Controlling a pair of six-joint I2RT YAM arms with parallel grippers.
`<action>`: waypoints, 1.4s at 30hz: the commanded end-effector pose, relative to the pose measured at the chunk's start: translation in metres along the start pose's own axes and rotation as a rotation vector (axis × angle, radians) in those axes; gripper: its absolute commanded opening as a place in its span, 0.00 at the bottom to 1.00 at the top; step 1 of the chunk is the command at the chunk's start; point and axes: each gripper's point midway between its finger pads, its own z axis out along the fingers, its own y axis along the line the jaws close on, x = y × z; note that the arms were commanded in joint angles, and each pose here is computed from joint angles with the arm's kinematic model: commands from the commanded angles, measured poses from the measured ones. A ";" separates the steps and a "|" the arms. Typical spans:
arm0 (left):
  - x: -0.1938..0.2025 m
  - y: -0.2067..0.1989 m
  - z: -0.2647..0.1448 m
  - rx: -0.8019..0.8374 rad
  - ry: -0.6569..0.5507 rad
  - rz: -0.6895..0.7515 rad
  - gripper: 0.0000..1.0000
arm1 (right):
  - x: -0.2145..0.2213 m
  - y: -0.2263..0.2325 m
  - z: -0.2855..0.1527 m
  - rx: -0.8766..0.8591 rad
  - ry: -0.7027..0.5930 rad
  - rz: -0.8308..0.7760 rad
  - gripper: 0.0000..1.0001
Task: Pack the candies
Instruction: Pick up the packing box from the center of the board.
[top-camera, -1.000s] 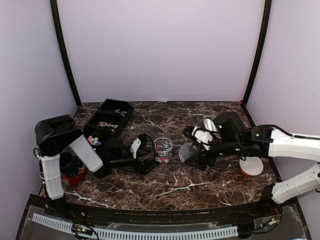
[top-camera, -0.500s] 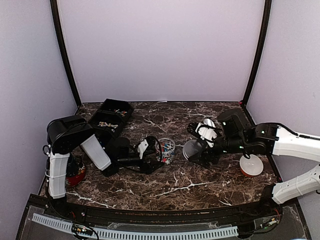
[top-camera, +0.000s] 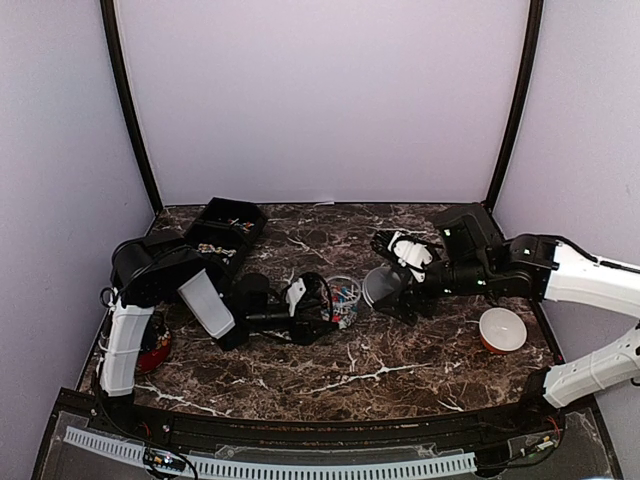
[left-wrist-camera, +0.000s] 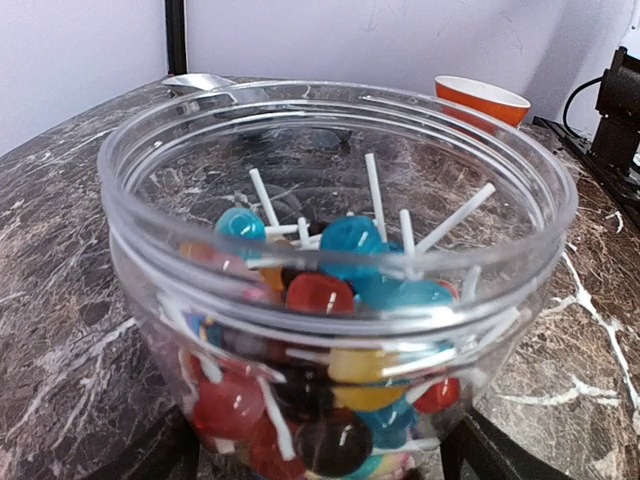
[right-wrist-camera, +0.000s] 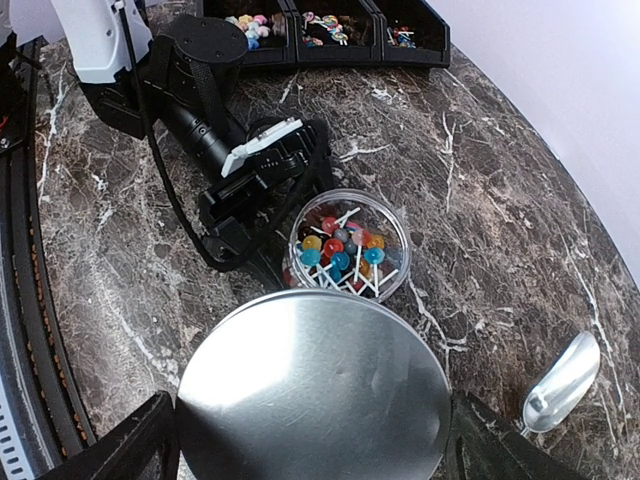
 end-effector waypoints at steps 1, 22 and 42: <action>-0.008 -0.011 0.004 0.087 -0.050 0.015 0.82 | -0.009 -0.008 0.002 0.013 -0.004 -0.006 0.88; 0.018 -0.019 0.033 0.218 -0.042 -0.050 0.99 | -0.017 -0.020 0.011 0.015 0.071 -0.012 0.87; 0.027 -0.043 0.029 0.358 -0.051 -0.075 0.88 | -0.009 -0.032 0.037 -0.060 0.140 -0.028 0.88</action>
